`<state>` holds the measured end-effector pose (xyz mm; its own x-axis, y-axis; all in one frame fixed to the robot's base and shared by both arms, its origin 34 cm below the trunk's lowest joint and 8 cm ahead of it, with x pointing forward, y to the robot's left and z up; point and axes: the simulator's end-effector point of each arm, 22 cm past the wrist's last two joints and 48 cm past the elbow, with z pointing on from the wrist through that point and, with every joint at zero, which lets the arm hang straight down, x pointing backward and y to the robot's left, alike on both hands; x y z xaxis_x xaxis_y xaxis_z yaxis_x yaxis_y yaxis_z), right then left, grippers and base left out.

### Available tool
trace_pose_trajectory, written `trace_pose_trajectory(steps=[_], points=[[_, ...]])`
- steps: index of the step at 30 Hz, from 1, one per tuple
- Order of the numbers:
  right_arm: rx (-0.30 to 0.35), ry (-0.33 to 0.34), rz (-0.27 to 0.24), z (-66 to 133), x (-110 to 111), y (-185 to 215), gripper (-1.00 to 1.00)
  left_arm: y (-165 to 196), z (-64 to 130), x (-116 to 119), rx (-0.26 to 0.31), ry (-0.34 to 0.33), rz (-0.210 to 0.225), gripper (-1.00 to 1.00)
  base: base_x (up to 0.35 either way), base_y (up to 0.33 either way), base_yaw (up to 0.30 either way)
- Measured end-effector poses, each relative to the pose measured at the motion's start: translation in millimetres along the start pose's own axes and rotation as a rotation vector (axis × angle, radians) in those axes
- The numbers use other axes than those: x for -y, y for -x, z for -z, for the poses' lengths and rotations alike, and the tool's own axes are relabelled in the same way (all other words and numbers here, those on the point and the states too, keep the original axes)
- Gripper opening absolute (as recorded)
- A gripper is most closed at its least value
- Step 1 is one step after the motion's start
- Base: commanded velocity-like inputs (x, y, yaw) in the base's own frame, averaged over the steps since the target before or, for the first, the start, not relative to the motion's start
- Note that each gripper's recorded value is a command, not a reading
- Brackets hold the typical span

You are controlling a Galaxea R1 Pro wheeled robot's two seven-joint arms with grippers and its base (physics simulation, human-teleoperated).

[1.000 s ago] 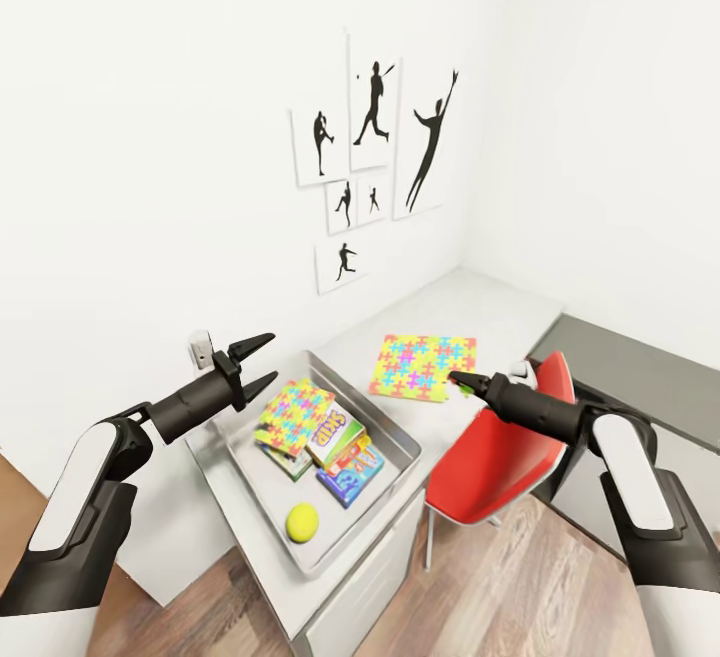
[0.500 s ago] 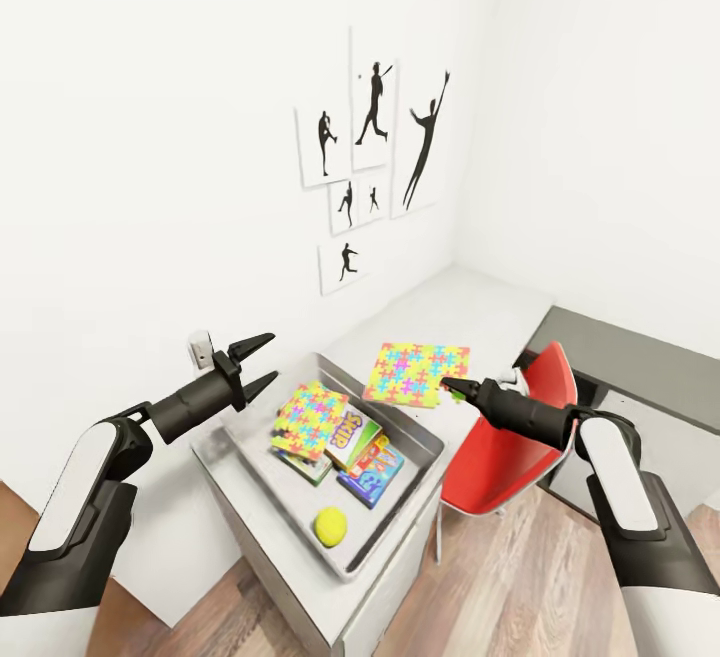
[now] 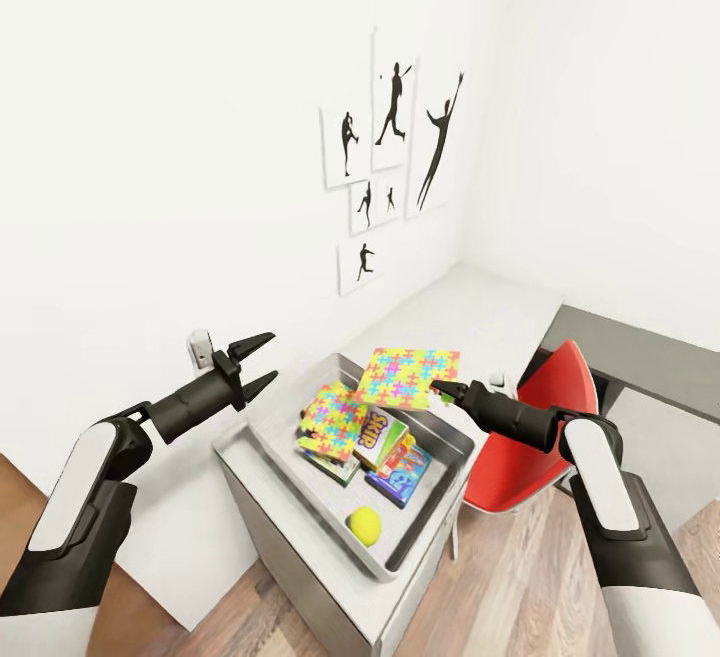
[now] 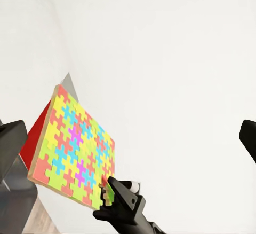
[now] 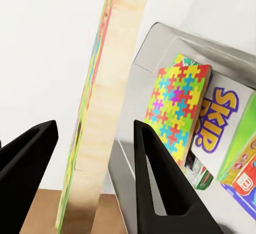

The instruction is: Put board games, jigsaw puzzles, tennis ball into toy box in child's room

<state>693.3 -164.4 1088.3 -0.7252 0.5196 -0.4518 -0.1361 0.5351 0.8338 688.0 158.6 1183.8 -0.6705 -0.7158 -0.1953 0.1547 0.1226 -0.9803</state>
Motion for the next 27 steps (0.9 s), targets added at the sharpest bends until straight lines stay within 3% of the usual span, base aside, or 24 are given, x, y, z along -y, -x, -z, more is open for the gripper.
trace_pose_trajectory(steps=[27], points=[[0.012,0.005,0.013,3.5,-9,4,-1.00,0,2.3,10,0.002,-0.011,-0.013,1.00,0.000,0.011,-0.230]])
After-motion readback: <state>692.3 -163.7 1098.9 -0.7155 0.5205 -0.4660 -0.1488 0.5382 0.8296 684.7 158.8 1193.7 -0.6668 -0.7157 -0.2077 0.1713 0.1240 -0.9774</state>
